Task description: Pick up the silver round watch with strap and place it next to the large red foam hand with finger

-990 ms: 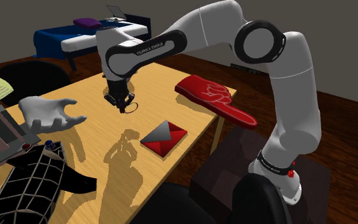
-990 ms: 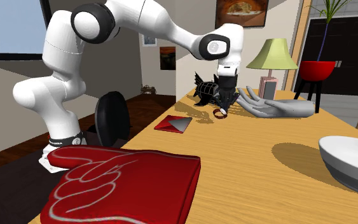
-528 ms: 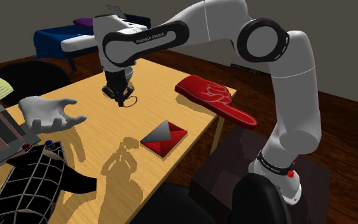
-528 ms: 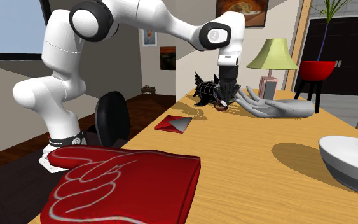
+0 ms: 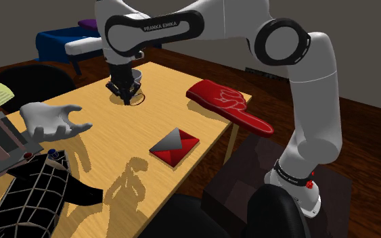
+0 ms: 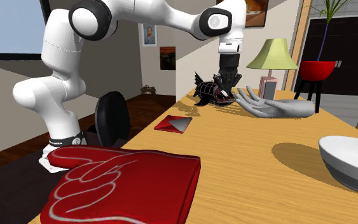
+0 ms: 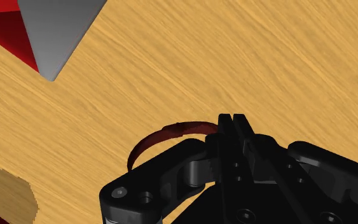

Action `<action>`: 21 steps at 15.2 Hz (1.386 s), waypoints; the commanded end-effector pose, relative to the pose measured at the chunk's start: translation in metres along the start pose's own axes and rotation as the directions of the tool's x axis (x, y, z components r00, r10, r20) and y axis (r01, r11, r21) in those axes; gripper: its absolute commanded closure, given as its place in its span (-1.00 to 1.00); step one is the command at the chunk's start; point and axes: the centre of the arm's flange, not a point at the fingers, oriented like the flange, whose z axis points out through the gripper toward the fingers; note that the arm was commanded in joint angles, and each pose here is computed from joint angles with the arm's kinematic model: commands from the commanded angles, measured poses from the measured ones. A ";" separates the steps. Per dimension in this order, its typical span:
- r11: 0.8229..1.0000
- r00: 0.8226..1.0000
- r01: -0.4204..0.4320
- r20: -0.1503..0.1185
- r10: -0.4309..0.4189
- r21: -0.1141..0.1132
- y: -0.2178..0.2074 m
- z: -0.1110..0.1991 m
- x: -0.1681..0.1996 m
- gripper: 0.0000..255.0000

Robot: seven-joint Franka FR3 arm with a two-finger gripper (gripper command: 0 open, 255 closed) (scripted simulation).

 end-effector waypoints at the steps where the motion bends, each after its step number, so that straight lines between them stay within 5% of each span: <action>1: 1.000 1.000 0.000 0.000 0.000 0.000 -0.001 -0.010 0.000 1.00; 3: 1.000 1.000 0.000 0.000 0.000 0.000 -0.001 -0.018 -0.001 1.00; 21: 1.000 1.000 0.000 0.000 0.000 0.000 0.232 -0.027 0.044 1.00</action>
